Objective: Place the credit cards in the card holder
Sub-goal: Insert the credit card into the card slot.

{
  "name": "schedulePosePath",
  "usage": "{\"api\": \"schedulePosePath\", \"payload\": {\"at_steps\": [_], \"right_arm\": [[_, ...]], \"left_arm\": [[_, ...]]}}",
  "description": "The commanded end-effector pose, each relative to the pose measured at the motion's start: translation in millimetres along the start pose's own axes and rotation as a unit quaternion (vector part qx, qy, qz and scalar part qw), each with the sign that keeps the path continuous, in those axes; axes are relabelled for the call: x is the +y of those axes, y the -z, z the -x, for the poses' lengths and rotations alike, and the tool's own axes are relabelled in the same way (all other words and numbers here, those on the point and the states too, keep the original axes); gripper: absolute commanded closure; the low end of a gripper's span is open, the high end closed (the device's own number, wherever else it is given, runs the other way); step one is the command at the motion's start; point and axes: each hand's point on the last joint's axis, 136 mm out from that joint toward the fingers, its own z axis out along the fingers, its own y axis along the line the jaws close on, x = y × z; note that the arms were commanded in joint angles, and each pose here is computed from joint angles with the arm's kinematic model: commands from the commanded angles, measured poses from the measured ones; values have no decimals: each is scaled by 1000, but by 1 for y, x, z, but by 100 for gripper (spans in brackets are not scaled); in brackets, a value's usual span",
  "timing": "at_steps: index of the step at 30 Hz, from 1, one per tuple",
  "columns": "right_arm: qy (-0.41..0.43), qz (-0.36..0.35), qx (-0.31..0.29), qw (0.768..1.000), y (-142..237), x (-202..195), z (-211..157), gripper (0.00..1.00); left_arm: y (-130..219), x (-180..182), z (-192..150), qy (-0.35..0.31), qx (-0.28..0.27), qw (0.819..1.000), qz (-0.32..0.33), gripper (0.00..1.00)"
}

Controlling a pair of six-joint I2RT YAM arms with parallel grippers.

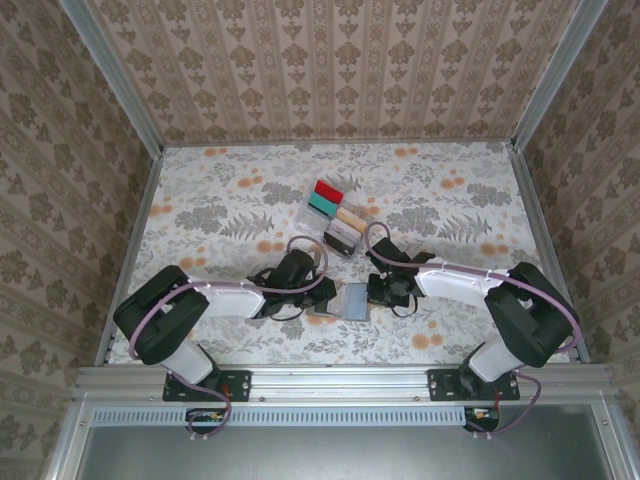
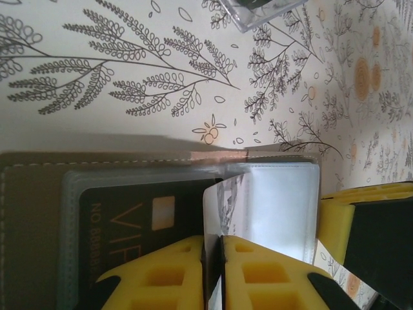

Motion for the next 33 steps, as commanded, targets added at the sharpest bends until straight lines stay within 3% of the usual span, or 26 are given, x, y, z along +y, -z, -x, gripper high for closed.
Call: {"api": "schedulePosePath", "payload": {"at_steps": [1, 8, 16, 33], "right_arm": [[-9, 25, 11, 1000, -11, 9, -4, 87], [-7, 26, 10, 1000, -10, 10, -3, 87], [-8, 24, 9, 1000, -8, 9, -3, 87], [-9, 25, 12, 1000, -10, 8, -6, 87]], "left_arm": [[-5, 3, -13, -5, 34, 999, 9, 84], [-6, 5, -15, -9, 40, 999, 21, 79], [5, 7, -14, -43, 42, 995, 84, 61], [12, 11, -17, -80, 74, 975, 193, 46]]}}
